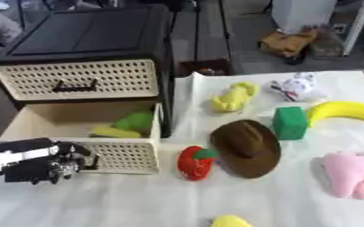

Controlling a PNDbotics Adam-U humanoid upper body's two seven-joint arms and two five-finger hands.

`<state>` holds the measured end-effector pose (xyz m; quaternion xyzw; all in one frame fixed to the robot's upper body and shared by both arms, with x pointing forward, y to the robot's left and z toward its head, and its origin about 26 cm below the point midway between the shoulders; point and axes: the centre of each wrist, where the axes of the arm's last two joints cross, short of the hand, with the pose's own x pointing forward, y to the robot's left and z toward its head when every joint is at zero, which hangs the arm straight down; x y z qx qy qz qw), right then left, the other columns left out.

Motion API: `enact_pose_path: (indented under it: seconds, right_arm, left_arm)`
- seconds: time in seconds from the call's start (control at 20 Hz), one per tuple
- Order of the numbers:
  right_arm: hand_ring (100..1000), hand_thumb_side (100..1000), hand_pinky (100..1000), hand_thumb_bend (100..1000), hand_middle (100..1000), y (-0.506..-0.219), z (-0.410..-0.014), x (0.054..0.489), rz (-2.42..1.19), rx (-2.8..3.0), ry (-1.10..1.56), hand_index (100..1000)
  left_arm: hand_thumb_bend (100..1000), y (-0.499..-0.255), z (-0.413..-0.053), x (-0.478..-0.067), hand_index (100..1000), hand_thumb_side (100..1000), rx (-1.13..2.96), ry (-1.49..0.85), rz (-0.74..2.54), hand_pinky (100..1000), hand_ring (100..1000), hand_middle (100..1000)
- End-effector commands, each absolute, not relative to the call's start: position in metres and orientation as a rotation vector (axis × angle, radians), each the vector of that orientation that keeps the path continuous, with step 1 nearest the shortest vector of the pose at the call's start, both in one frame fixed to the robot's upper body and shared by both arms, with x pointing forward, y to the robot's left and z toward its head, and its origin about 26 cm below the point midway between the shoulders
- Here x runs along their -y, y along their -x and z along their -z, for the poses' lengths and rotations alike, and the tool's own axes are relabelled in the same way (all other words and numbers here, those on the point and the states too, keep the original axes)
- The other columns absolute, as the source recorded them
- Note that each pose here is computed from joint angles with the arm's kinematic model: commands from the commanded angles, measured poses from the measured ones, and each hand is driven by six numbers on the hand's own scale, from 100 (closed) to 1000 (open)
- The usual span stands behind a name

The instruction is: Pick up objects from table and place into drawer.

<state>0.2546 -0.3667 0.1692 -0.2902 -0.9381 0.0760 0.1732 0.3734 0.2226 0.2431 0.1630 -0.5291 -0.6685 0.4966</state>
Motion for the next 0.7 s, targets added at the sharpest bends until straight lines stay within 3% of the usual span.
enact_pose_path:
  seconds: [0.05, 0.7]
  right_arm:
    - [947, 1000, 737, 240, 589, -0.254, -0.178, 0.368, -0.213, 2.689, 0.832, 790]
    - [948, 1000, 736, 243, 586, -0.254, -0.176, 0.366, -0.208, 2.681, 0.831, 788]
  left_arm:
    - [100, -0.369, -0.256, -0.22, 1000, 1000, 1.298, -0.388, 1.646, 329, 501, 774]
    - [100, -0.383, -0.26, -0.23, 1000, 1000, 1.338, -0.511, 1.568, 339, 508, 800]
